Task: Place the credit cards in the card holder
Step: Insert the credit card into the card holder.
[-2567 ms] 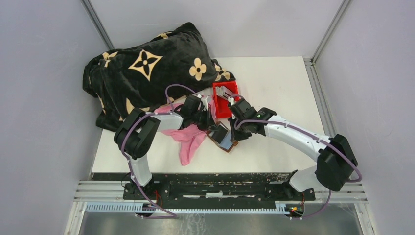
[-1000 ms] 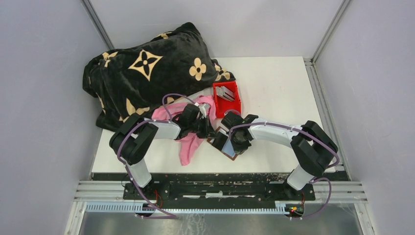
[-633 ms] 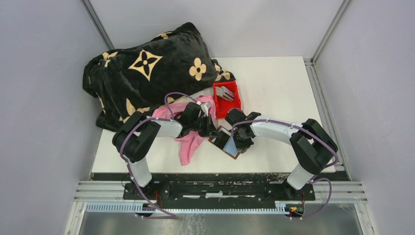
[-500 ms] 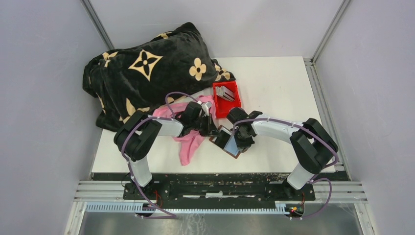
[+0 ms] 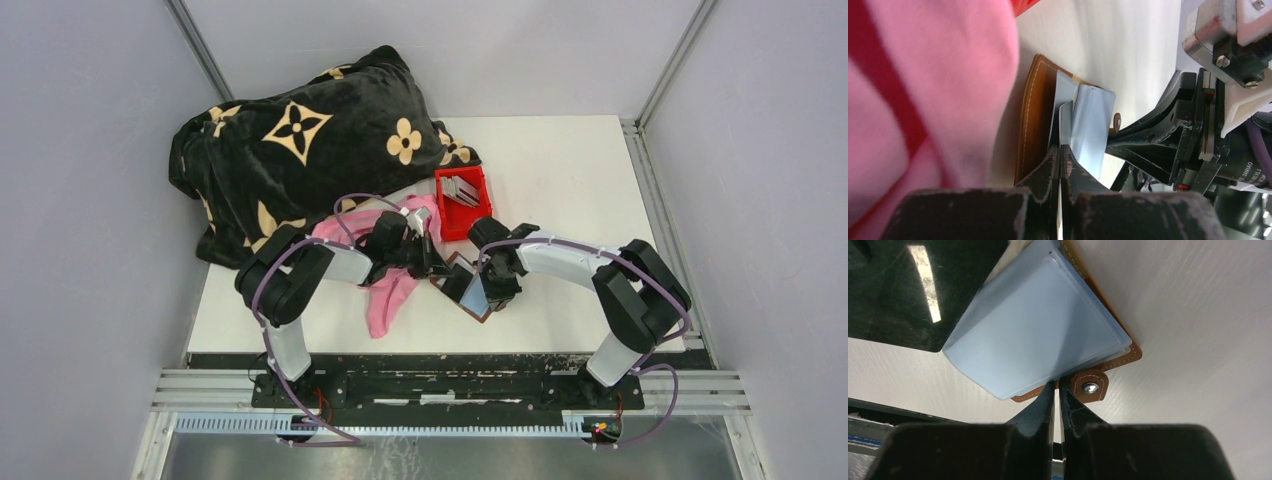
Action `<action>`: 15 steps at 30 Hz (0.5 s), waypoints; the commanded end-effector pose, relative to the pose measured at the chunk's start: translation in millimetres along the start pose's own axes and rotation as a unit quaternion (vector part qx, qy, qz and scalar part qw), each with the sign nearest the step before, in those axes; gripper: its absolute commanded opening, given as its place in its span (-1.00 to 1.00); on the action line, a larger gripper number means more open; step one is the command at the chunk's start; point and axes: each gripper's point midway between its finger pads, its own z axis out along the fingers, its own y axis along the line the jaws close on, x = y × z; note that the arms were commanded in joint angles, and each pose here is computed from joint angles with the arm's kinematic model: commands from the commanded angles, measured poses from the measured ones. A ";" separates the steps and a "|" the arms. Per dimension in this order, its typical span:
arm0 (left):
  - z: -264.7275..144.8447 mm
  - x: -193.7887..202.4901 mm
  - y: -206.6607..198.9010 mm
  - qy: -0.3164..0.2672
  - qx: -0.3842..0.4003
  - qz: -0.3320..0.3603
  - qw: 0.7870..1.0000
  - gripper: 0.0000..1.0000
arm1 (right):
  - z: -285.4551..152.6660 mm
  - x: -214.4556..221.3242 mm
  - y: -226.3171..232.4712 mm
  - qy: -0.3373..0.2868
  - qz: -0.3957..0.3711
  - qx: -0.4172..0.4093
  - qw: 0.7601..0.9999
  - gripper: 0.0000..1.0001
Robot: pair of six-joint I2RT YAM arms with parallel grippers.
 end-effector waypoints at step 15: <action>-3.9 -5.6 -28.7 -0.007 0.129 -0.015 0.992 -0.94 | 20.0 1.8 -28.4 0.004 -0.005 0.049 0.999 -0.75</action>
